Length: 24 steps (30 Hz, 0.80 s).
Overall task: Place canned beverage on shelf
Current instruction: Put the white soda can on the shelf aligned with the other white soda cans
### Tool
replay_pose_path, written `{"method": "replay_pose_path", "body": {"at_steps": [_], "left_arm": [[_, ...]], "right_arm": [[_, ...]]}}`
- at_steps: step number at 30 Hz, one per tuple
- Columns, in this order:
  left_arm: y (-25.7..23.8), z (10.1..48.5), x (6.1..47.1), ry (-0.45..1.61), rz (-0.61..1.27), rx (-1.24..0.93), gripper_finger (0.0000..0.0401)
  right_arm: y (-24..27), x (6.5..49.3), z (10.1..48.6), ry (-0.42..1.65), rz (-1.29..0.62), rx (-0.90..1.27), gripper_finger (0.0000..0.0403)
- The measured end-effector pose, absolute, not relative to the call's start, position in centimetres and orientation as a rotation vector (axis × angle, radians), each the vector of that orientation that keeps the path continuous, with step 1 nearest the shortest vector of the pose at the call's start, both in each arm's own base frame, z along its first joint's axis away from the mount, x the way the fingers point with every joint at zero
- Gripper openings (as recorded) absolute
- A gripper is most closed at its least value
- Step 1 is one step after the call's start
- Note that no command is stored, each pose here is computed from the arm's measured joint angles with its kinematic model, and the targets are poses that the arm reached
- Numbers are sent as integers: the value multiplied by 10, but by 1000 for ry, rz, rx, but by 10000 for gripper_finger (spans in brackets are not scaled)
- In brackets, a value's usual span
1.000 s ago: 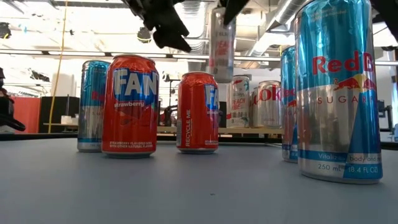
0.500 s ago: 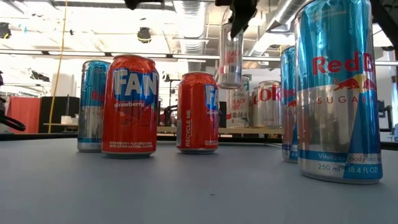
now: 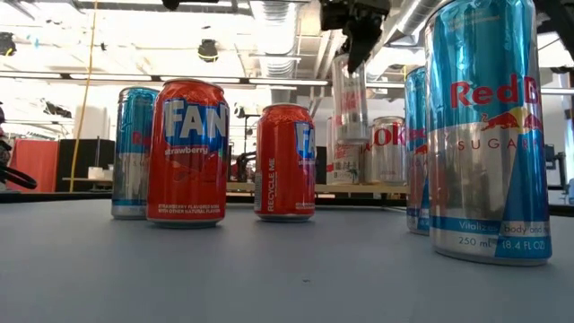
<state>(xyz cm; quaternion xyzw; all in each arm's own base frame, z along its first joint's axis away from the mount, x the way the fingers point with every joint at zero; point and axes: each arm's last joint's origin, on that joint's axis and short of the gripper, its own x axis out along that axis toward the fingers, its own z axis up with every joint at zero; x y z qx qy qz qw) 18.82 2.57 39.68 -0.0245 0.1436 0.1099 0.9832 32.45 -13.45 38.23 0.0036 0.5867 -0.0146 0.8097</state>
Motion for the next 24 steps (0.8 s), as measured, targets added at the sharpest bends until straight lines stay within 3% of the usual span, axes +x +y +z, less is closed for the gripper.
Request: {"method": "replay_pose_path", "body": {"at_steps": [8, 16, 24], "left_arm": [[26, 395, 192, 296, 221, -49, 313], [26, 396, 192, 289, 223, -64, 313], [27, 396, 191, 288, 242, -64, 313]], "right_arm": [[-130, 304, 366, 1145, -110, -4, 213], [-132, 314, 329, 1208, -115, -14, 215], [-138, 320, 318, 1249, -115, -44, 219]]}}
